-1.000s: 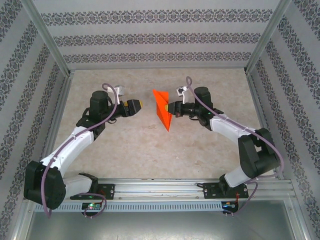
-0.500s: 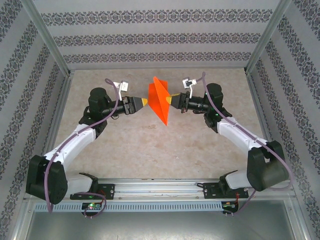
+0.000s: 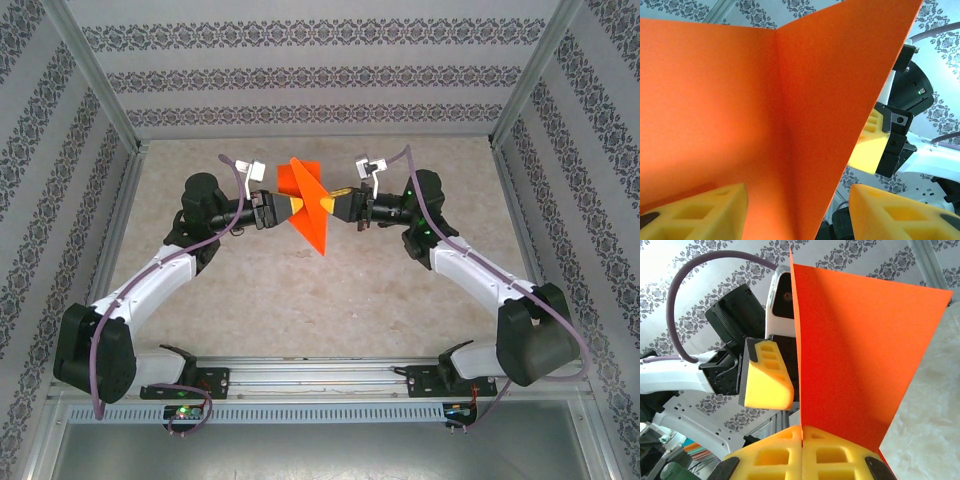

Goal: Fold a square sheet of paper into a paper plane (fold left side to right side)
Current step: Turn over the paper at the center of the table.

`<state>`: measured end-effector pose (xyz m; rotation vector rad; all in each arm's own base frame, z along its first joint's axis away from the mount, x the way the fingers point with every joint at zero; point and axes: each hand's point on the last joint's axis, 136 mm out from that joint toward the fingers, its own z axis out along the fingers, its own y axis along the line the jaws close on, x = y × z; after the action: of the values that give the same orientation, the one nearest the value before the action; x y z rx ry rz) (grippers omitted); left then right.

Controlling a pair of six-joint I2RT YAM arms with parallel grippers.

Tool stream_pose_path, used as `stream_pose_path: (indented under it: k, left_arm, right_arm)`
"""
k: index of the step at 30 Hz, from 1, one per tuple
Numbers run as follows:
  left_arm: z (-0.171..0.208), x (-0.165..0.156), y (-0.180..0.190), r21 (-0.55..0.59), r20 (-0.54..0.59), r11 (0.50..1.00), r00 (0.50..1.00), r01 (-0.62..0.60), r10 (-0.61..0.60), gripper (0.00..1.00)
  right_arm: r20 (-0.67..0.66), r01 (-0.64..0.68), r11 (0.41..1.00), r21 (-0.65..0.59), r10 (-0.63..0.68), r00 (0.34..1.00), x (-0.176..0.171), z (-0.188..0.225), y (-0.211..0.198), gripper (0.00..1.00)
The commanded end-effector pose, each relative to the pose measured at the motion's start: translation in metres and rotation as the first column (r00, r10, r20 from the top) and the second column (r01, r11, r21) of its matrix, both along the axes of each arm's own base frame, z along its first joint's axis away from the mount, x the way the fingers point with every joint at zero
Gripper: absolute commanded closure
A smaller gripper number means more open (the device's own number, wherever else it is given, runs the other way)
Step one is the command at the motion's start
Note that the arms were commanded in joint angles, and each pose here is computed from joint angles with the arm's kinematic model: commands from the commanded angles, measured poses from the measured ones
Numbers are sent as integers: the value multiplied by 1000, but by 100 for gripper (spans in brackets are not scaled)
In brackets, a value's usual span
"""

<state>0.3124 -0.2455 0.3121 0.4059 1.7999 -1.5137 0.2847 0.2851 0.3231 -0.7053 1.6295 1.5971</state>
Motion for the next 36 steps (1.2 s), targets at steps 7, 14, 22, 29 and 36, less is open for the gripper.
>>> stream_pose_path:
  k: [7, 14, 22, 29, 36]
  left_arm:
    - [28, -5, -6, -28, 106, 999, 994, 33, -30, 61]
    - [25, -3, -5, -16, 106, 1000, 994, 20, -18, 84]
    - [29, 0, -4, -28, 113, 1000, 994, -1, 5, 95]
    - [32, 1, -4, -50, 123, 999, 992, -4, 10, 97]
    - [37, 2, -5, -61, 135, 998, 991, 4, 4, 98]
  right_arm:
    - [29, -54, 998, 15, 53, 998, -4, 7, 13, 100]
    - [5, -53, 999, 7, 52, 999, 1, 1, 16, 100]
    - [2, -28, 1000, 7, 28, 1000, 6, 3, 13, 87]
    - [-4, 65, 998, 5, -65, 998, 11, 10, -7, 57]
    - [-126, 237, 965, -107, -250, 960, 17, -32, -38, 11]
